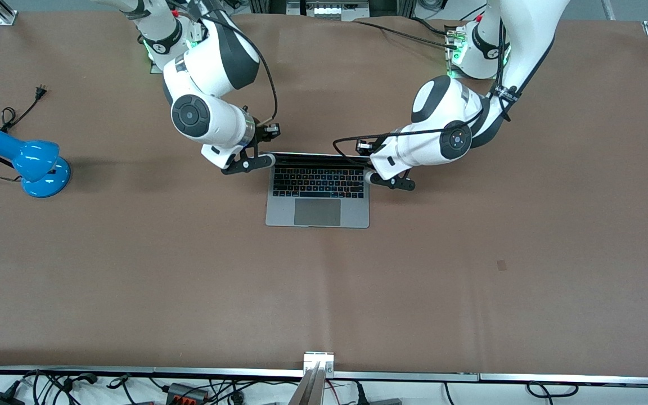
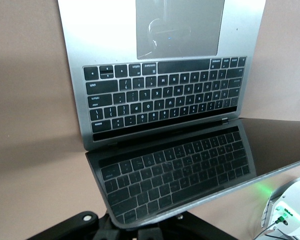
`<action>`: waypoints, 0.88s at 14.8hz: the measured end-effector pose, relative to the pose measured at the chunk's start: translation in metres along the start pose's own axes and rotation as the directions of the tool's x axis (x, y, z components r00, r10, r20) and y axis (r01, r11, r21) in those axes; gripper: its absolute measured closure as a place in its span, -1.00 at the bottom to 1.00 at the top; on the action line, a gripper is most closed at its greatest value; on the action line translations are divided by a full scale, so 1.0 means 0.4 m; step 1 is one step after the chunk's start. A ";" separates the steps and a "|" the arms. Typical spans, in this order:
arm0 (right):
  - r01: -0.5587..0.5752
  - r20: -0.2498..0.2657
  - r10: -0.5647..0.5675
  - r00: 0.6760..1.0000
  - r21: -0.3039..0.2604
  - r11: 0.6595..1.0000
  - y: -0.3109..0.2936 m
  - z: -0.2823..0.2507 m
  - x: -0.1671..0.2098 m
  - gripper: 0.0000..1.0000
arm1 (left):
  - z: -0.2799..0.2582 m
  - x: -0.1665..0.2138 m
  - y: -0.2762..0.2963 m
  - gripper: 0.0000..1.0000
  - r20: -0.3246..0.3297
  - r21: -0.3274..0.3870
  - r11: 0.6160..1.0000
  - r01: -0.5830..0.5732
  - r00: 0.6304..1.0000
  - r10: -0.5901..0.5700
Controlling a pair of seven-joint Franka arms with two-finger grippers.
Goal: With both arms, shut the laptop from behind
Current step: 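Position both grippers behind the laptop screen's back edge, then push the laptop screen down onto the keyboard with both grippers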
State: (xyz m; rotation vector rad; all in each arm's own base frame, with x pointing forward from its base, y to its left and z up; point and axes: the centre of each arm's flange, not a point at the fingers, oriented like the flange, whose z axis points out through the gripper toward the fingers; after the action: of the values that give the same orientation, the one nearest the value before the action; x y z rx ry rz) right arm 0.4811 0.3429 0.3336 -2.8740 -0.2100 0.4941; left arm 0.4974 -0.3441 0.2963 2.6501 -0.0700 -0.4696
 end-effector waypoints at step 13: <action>-0.028 -0.103 0.030 0.994 0.024 0.999 0.001 0.060 0.190 0.98 | 0.093 0.103 -0.110 0.98 -0.058 0.020 0.999 0.035 0.998 -0.034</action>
State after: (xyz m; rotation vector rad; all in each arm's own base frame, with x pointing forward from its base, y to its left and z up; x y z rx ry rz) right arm 0.5439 0.3603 0.2874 -2.8745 -0.1445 0.3490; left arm 0.5223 -0.3253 0.2328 2.6874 -0.0115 -0.4054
